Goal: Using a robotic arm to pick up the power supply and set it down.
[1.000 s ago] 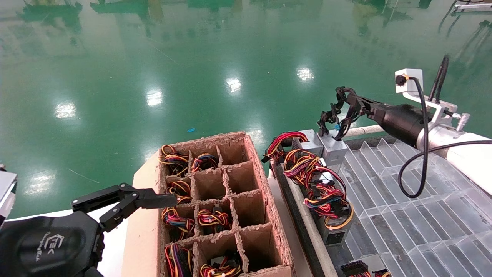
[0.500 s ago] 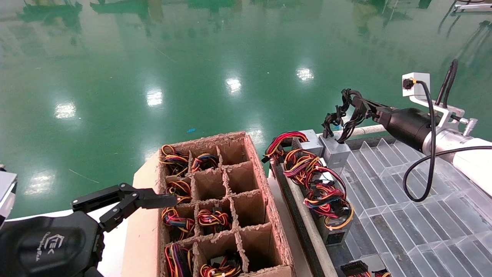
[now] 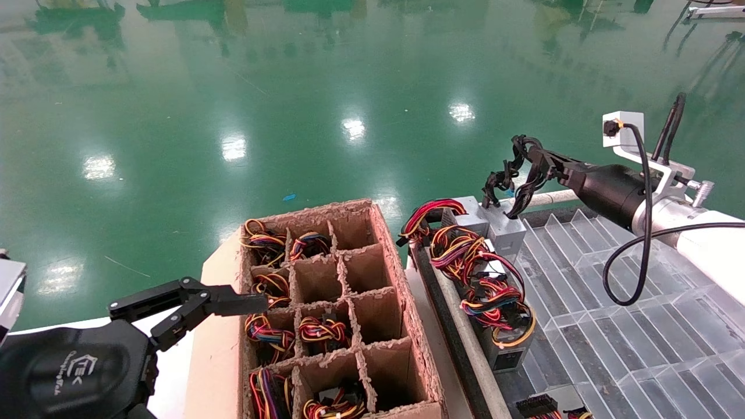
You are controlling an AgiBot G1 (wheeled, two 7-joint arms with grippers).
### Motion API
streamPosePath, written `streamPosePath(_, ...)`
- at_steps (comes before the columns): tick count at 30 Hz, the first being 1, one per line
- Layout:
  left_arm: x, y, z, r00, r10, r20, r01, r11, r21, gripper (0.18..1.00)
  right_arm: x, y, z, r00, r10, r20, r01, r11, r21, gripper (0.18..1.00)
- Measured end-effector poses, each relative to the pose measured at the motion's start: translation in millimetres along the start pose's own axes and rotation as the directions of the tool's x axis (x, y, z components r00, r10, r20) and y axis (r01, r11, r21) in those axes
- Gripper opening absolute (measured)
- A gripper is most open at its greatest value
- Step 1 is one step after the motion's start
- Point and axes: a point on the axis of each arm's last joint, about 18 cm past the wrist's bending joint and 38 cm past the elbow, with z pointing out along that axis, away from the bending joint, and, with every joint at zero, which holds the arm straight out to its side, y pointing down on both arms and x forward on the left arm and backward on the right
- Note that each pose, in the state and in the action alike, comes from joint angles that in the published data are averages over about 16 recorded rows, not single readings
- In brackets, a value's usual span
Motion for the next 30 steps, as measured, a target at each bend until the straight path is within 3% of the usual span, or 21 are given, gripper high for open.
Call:
streamPosePath(19, 0, 0, 0, 1.000, 0.000, 0.000, 0.000, 1.000, 0.000, 1.000, -2, 1, 1, 1.000, 0.009, 0.008, -0.009, 1.000, 0.002, 0.245)
streamPosePath(30, 0, 0, 0, 1.000, 0.000, 0.000, 0.000, 1.000, 0.000, 1.000, -20, -3, 10, 0.999, -0.007, 0.051, 0.008, 1.000, -0.004, 0.410)
